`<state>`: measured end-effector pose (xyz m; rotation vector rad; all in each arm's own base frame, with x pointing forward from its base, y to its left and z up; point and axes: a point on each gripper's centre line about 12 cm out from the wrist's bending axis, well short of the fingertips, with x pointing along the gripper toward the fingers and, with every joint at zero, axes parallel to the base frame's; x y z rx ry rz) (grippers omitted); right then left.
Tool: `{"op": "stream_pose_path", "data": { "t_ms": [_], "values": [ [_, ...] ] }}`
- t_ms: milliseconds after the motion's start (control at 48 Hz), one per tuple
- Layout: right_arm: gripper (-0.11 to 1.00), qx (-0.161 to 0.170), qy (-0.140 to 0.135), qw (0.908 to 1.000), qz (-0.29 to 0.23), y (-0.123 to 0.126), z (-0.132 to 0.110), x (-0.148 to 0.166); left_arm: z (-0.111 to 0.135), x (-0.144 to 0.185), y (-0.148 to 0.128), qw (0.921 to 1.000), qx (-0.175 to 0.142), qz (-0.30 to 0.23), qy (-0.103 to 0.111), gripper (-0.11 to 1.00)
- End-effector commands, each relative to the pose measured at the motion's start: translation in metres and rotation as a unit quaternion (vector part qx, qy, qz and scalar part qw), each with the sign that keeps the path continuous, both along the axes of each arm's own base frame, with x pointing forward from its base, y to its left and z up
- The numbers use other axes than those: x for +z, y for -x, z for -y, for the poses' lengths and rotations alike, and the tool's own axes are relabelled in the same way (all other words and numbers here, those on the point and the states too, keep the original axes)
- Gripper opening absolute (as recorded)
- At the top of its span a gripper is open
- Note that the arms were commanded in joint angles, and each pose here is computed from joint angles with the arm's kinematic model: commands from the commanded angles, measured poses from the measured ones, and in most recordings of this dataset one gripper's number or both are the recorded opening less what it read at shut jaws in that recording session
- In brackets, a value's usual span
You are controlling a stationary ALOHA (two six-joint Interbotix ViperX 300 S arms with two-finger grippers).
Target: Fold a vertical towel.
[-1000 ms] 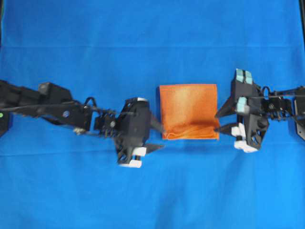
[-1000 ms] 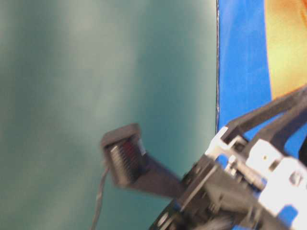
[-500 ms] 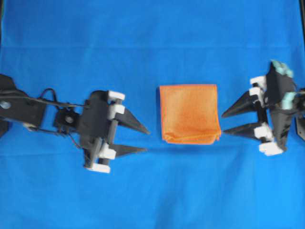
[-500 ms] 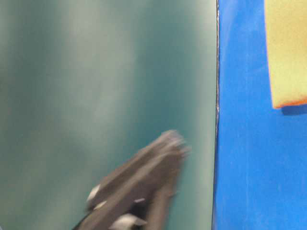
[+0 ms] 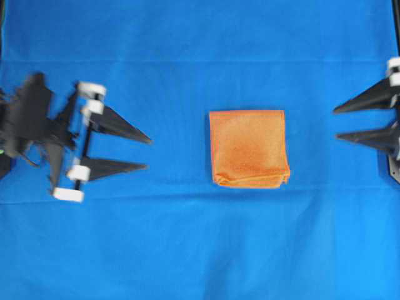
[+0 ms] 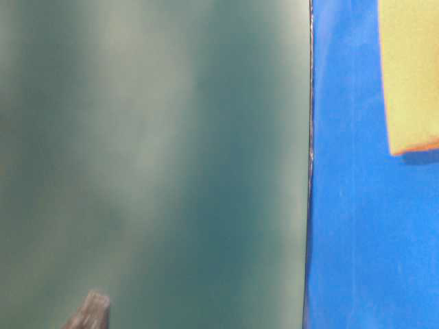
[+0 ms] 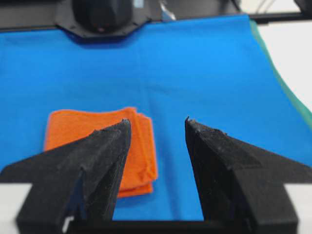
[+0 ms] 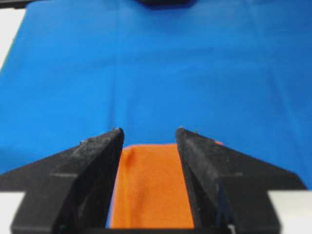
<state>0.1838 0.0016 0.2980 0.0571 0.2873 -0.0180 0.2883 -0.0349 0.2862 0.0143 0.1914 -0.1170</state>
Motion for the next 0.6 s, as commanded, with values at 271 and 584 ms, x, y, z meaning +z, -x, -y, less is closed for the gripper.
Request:
{"op": "stream_pose_path", "data": {
  "t_ms": [271,584],
  "values": [
    [0.53,-0.038,0.008,0.9988,0.030,0.036,0.013,-0.008,-0.012,0.010,0.081,0.9989,0.005,0.047,0.004,0.46],
    [0.53,-0.059,-0.005,0.9977,0.032,0.042,0.018,-0.049,-0.018,-0.031,0.134,0.9969,0.005,0.078,0.013,0.46]
  ]
}}
